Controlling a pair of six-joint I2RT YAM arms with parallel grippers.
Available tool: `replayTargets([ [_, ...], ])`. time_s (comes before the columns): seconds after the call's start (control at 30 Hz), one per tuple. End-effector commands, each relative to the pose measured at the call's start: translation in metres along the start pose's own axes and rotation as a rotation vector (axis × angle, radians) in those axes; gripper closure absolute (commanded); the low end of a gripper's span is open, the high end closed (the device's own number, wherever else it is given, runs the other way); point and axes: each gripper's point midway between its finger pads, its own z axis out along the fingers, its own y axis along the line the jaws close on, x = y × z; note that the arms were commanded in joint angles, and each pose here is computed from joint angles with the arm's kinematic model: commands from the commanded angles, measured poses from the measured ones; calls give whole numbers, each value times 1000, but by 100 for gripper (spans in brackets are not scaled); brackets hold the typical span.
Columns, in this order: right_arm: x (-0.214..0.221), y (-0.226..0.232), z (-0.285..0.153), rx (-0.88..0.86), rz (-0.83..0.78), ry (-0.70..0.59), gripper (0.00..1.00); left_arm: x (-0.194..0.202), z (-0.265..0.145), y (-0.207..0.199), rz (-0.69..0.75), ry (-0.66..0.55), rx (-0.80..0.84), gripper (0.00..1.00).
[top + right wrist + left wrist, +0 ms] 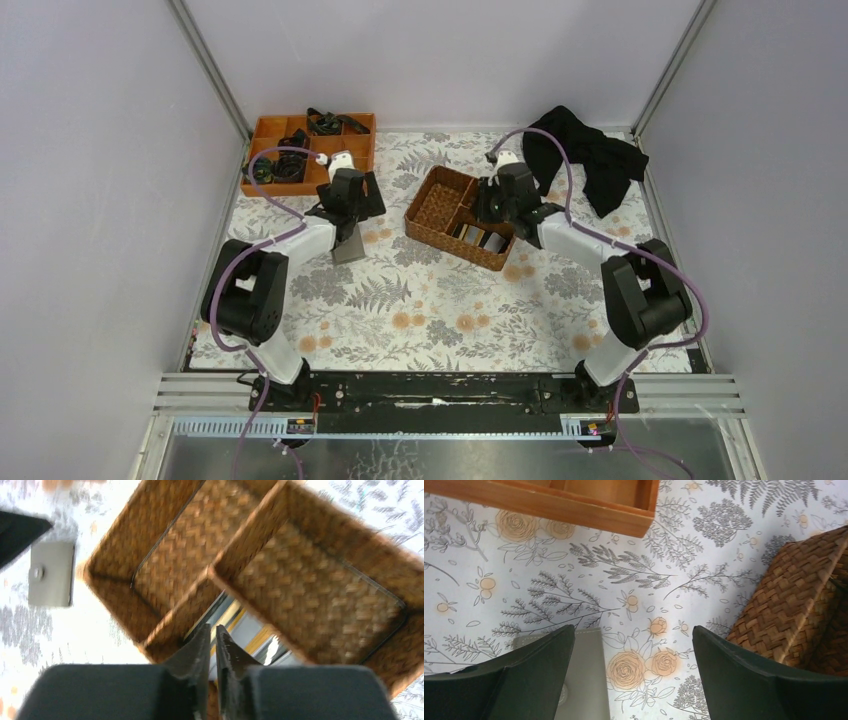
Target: Take the credit cards out of the card holder
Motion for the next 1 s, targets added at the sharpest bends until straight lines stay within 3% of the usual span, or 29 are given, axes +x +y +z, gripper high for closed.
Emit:
replayTargets([
  [0.0, 7, 27, -31, -107, -32, 1, 90, 2, 0, 2, -51, 15, -5, 6],
  [0.2, 40, -3, -22, 28, -22, 75, 93, 16, 2, 8, -71, 54, -28, 2],
  [0.5, 30, -53, 16, 258, 85, 83, 97, 49, -13, 32, -99, 123, -65, 0],
  [0.8, 2, 7, -17, 19, -18, -19, 83, 44, -24, 76, -134, 31, -278, 0],
  [0.97, 16, 30, -26, -46, -63, 13, 78, 56, -33, 75, -153, 51, -249, 0],
])
